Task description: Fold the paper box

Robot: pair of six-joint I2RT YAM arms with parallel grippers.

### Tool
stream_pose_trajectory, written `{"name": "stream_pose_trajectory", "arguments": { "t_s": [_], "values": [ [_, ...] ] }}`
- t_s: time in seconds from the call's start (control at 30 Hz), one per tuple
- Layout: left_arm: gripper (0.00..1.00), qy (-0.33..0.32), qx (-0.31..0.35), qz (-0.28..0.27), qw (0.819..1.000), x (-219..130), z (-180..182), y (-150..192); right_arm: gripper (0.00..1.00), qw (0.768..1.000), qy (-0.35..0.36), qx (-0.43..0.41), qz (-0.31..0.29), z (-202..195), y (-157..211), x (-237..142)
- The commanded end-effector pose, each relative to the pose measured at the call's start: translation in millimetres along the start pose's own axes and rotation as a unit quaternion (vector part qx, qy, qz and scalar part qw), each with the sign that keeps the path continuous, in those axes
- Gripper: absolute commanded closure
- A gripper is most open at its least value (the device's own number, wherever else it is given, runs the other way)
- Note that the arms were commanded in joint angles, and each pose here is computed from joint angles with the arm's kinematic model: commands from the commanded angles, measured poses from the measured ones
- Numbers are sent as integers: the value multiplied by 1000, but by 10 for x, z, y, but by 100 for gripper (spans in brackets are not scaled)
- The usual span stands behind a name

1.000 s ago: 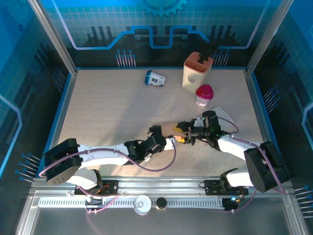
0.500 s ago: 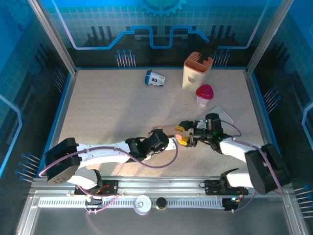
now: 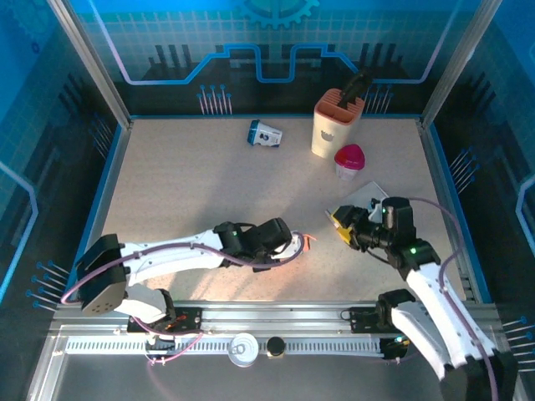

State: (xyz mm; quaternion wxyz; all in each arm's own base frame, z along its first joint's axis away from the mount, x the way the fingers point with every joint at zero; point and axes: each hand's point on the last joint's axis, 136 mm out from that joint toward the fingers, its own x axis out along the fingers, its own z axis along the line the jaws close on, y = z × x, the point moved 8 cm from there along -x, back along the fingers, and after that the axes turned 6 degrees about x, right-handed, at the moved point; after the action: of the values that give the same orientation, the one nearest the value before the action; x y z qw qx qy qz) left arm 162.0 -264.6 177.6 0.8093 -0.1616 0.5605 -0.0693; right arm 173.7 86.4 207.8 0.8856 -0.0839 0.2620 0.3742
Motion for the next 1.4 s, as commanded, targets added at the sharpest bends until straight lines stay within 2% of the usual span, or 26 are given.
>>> {"name": "stream_pose_trajectory", "arguments": {
  "t_s": [0.0, 0.2, 0.43, 1.03, 1.13, 1.37],
  "values": [
    [55, 81, -36, 33, 996, 35, -31, 56, 45, 995, 74, -3, -61, -350, 179, -73],
    [55, 118, -51, 44, 991, 150, 156, 23, 45, 990, 63, -22, -123, -442, 433, -58],
    [48, 123, -53, 38, 990, 189, 288, -1, 41, 996, 42, -27, -73, -269, 689, 392],
    [45, 109, -53, 12, 993, 164, 299, -11, 37, 998, 40, -12, -41, -55, 779, 740],
    [44, 104, -54, 7, 993, 154, 308, -21, 40, 997, 70, 0, -34, -141, 774, 823],
    [44, 102, -49, 7, 994, 155, 316, -24, 54, 992, 122, 12, -32, -298, 775, 865]
  ]
}}
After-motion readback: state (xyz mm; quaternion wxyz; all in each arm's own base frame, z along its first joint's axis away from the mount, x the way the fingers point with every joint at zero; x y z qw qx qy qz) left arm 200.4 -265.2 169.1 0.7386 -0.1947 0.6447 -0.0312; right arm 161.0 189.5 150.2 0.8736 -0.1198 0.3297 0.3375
